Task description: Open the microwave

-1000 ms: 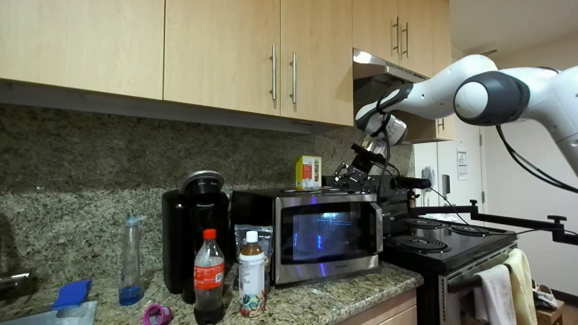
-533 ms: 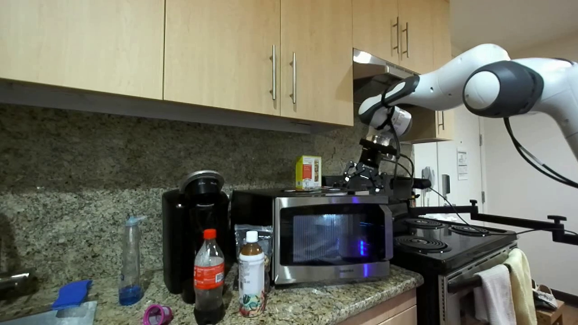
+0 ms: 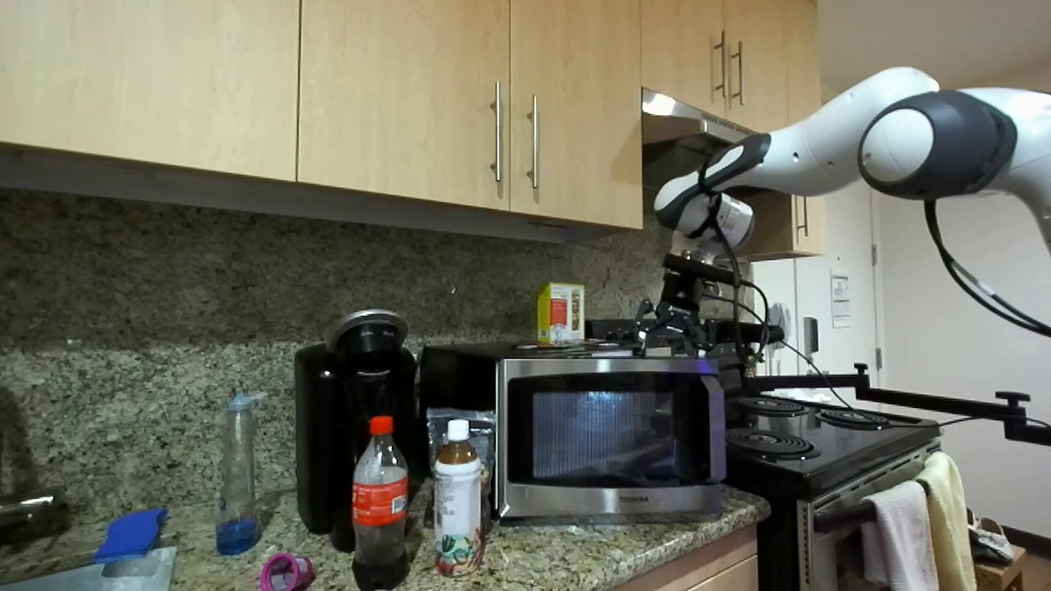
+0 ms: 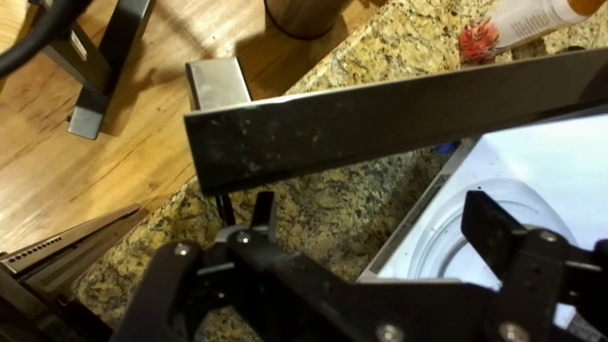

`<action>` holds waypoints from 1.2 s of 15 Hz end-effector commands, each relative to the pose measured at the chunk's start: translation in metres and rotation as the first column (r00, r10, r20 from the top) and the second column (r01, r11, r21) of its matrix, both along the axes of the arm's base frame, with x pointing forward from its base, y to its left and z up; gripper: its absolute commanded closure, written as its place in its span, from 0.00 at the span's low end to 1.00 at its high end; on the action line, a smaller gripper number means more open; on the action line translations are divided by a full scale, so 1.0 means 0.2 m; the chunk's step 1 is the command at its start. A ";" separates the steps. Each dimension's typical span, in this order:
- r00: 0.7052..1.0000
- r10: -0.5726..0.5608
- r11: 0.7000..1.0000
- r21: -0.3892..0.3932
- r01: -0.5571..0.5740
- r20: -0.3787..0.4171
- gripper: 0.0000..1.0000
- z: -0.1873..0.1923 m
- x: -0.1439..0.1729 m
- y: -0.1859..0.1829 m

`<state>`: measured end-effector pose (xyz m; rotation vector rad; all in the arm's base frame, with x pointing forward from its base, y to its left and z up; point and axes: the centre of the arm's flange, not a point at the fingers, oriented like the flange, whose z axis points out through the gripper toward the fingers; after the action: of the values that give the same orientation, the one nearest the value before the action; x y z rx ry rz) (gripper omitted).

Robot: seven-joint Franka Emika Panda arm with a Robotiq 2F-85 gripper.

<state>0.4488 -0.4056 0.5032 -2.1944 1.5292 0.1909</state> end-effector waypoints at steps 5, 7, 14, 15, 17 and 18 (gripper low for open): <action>0.995 0.096 0.994 0.050 -0.094 -0.038 0.00 -0.19 -0.18 0.19; 0.994 0.105 0.993 0.049 -0.103 -0.042 0.00 -0.22 -0.22 0.23; 0.991 0.030 0.996 -0.086 -0.019 0.129 0.00 -0.11 -0.19 0.19; 0.986 0.018 0.992 -0.127 0.003 0.163 0.00 -0.05 -0.16 0.17; 0.981 0.045 0.977 -0.213 -0.003 0.190 0.00 0.08 -0.14 0.14; 0.977 0.043 0.970 -0.244 0.009 0.208 0.00 0.13 -0.14 0.14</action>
<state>0.4241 -0.3816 0.5022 -2.2722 1.4989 -0.0910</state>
